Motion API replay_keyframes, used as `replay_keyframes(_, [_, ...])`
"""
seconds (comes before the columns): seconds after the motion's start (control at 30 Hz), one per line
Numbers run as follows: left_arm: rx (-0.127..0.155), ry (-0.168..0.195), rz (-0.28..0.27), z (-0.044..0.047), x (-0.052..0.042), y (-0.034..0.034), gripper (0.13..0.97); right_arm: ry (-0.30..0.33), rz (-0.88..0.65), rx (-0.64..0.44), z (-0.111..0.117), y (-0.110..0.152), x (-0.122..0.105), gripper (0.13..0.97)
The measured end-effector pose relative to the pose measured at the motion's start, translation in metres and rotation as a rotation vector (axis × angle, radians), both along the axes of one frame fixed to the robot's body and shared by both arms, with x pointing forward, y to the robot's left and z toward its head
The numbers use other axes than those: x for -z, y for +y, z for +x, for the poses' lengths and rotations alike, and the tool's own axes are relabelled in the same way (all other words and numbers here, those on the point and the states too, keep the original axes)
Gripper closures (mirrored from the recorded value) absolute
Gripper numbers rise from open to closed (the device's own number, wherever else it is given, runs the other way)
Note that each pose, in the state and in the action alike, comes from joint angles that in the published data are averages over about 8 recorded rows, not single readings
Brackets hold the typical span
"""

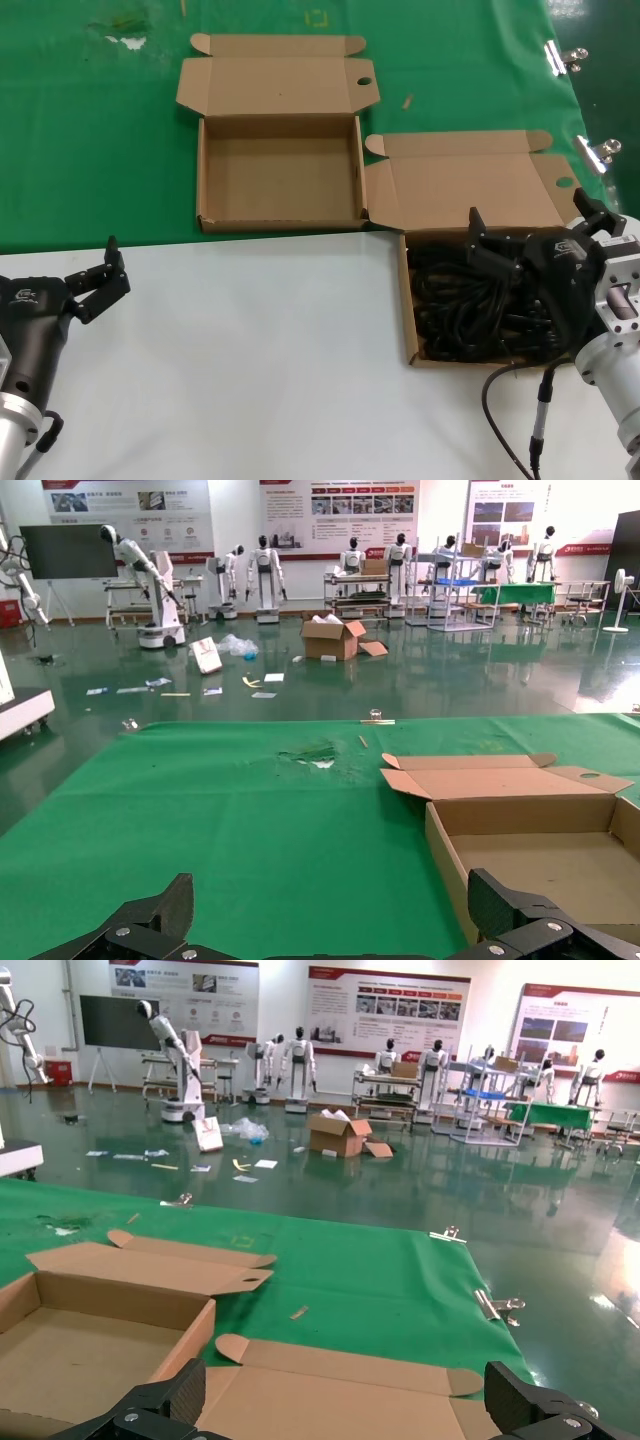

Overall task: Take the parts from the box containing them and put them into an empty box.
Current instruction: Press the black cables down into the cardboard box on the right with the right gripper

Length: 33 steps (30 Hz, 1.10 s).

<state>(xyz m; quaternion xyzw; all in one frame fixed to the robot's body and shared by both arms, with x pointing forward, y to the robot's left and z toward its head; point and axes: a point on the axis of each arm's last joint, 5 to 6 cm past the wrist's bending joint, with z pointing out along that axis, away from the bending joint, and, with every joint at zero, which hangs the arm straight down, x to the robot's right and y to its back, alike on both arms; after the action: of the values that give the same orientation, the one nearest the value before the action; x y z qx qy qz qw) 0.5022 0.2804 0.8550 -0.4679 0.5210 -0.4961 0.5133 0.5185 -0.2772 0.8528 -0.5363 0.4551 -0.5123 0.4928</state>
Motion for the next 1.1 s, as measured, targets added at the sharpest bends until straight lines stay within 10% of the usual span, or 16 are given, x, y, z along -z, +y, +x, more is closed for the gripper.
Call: replay_keyframes(1.1, [0.0, 0.0, 0.0, 0.0, 0.0, 0.0, 0.161, 0.0, 0.0, 0.0, 0.0, 0.0, 0.0, 0.13])
